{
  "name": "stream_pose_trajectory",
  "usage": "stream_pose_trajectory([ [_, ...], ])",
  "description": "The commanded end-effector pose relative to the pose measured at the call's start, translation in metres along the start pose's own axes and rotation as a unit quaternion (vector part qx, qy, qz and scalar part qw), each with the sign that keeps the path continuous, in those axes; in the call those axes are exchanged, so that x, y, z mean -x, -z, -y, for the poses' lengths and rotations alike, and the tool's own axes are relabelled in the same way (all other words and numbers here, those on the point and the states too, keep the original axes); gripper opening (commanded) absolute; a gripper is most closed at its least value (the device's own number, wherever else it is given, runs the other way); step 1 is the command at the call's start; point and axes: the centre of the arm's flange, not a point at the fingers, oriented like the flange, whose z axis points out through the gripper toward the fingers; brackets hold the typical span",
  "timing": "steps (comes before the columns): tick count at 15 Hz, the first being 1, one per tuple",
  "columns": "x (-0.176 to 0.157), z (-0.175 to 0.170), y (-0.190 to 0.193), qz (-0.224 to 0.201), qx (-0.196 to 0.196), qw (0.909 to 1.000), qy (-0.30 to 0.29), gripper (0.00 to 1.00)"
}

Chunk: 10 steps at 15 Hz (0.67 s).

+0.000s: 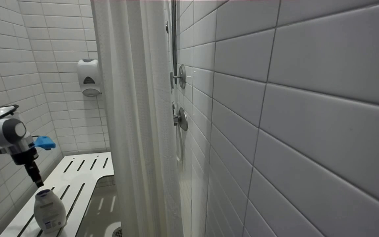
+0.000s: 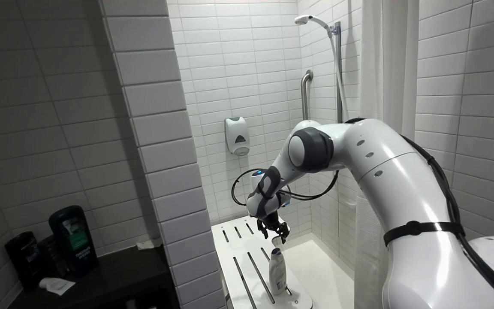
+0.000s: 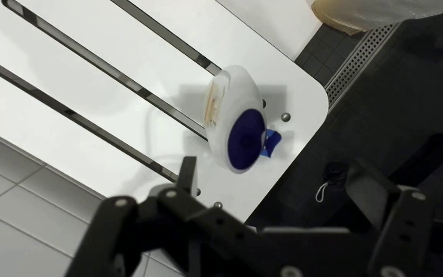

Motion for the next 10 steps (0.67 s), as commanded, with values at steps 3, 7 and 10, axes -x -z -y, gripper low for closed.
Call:
stream_pose_trajectory([
  [3, 0.019, -0.024, -0.006, -0.008, 0.04, 0.9991, 0.003, 1.0],
  [7, 0.021, -0.019, -0.022, -0.037, 0.051, 0.9972, -0.04, 1.0],
  [10, 0.012, -0.013, -0.035, -0.04, 0.045, 0.9958, -0.069, 1.0],
])
